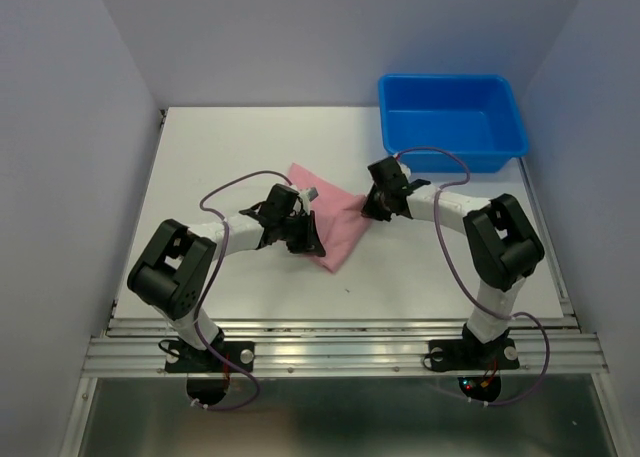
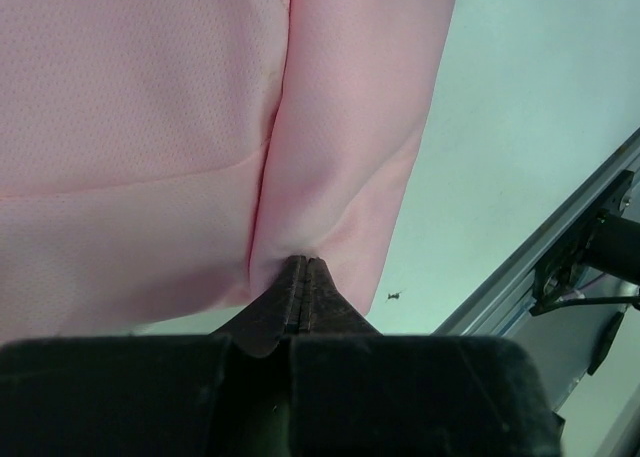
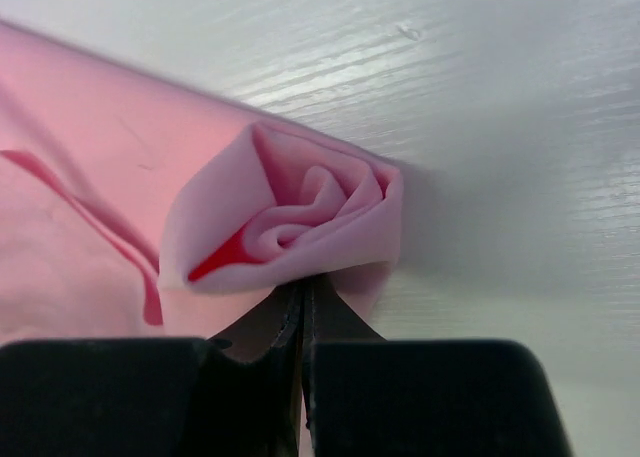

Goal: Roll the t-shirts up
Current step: Roll the T-shirt to the center of the board.

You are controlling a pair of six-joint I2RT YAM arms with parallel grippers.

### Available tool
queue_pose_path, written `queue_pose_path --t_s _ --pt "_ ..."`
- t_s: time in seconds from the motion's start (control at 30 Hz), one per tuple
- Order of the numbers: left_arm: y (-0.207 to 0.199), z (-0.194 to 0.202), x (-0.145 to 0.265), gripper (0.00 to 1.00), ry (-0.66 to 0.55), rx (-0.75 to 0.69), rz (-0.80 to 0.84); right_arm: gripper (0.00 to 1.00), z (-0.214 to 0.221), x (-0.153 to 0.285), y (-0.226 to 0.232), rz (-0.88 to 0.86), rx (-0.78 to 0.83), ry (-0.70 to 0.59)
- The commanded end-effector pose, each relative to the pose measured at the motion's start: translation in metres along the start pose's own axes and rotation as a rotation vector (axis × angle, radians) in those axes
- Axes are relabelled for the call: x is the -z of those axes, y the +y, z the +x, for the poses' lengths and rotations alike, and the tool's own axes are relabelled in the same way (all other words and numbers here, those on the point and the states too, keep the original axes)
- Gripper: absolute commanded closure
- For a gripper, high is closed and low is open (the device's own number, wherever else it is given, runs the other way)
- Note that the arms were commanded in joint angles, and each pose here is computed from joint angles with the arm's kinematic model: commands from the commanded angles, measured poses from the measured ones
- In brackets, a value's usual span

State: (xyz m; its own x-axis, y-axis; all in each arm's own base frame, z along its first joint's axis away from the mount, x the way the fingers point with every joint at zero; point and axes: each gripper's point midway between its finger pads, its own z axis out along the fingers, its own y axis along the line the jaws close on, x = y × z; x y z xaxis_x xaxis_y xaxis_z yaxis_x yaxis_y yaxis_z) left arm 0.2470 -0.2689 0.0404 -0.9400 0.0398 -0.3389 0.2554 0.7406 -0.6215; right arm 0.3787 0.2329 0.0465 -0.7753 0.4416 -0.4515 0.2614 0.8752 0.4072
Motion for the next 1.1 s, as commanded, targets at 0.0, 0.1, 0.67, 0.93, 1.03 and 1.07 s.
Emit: queue_pose_path --t_s 0.0,0.1,0.67,0.93,1.03,1.07 --pt "-0.009 -0.009 0.008 1.00 -0.026 -0.045 0.009 0.99 -0.002 -0.004 -0.012 0.052 0.019 0.003" --pt "-0.015 -0.014 0.011 1.00 -0.037 -0.062 0.020 0.99 -0.011 0.010 -0.002 0.006 0.017 -0.026" --pt "-0.018 -0.020 0.009 1.00 -0.017 -0.085 0.018 0.99 -0.036 -0.010 0.033 -0.031 0.062 -0.073" --pt "-0.010 -0.012 0.004 1.00 0.013 -0.075 0.005 0.99 -0.026 -0.040 0.003 0.112 0.063 -0.059" --pt "-0.009 -0.013 0.004 1.00 0.008 -0.081 -0.004 0.99 -0.018 -0.042 -0.012 0.162 0.057 -0.047" --pt "-0.007 -0.013 0.004 1.00 0.010 -0.079 -0.008 0.99 -0.010 -0.042 -0.023 0.186 0.056 -0.033"
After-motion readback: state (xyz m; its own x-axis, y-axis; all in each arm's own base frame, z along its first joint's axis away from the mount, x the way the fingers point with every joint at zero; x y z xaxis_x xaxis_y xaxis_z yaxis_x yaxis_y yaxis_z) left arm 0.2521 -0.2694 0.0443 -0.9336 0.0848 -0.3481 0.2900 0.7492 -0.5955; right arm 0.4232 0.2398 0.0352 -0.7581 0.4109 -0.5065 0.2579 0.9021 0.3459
